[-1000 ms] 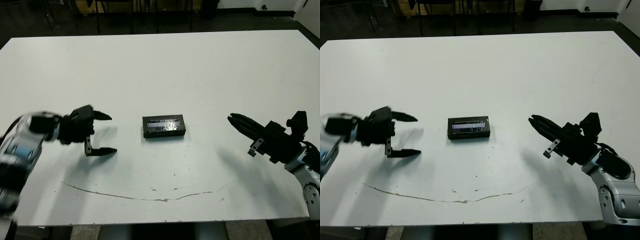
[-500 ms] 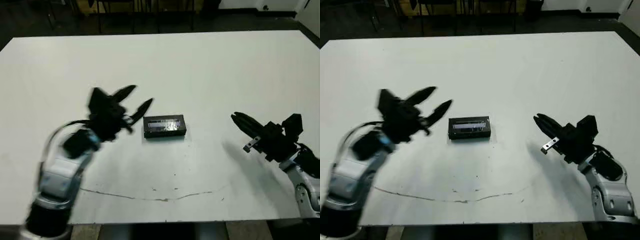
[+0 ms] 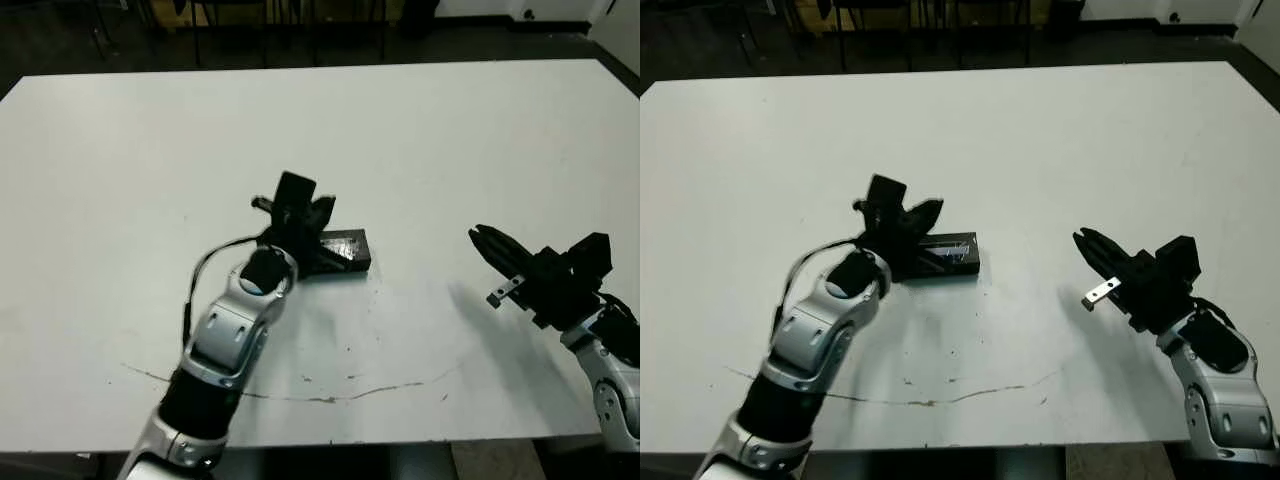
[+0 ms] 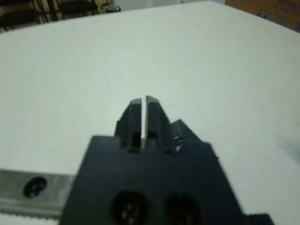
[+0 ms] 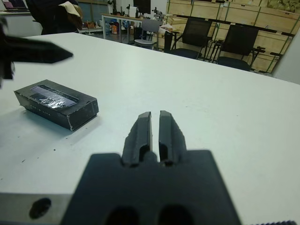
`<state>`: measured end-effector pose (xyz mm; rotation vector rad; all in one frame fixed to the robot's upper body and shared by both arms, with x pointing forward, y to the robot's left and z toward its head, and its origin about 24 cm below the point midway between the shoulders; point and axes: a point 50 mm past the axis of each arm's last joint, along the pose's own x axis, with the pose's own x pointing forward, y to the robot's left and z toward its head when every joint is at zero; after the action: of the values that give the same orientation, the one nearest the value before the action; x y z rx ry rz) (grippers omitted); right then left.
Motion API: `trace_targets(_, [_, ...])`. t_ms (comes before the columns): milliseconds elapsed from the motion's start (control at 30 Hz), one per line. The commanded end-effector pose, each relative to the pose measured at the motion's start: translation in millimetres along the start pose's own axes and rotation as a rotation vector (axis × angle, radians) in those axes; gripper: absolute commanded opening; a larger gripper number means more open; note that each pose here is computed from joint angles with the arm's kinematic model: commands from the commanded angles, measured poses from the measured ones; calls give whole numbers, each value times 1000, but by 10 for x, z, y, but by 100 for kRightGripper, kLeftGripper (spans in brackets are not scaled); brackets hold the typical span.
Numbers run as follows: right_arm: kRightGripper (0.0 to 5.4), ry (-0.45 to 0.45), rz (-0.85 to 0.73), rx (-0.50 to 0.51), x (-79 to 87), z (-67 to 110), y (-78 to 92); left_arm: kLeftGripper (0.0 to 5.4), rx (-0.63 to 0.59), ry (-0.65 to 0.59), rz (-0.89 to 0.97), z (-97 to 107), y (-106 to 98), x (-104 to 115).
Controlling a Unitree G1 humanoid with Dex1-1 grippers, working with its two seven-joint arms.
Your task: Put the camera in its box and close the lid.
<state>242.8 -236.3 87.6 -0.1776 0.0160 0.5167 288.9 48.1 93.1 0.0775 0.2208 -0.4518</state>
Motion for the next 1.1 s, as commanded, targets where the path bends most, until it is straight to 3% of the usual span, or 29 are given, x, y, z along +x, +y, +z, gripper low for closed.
trace_targets(33, [0,31,-1,6,-37,-34,-17,1,-7,111,25,-249,36,3])
trace_targets(433, [0,37,18,7,-38,-38,-1,1,50,318,0,-788,99,-34])
trace_targets(633, [0,46,4,4,-53,-7,28,1,59,369,32,-927,224,-19])
trace_targets(767, [0,39,13,2,-63,4,44,1,35,337,45,-825,312,-64])
trace_targets(967, [0,3,16,15,-74,50,106,1,104,69,-20,-482,387,-325])
trace_targets(1100, [0,-30,-5,39,-78,55,128,1,139,-125,40,-206,711,-556])
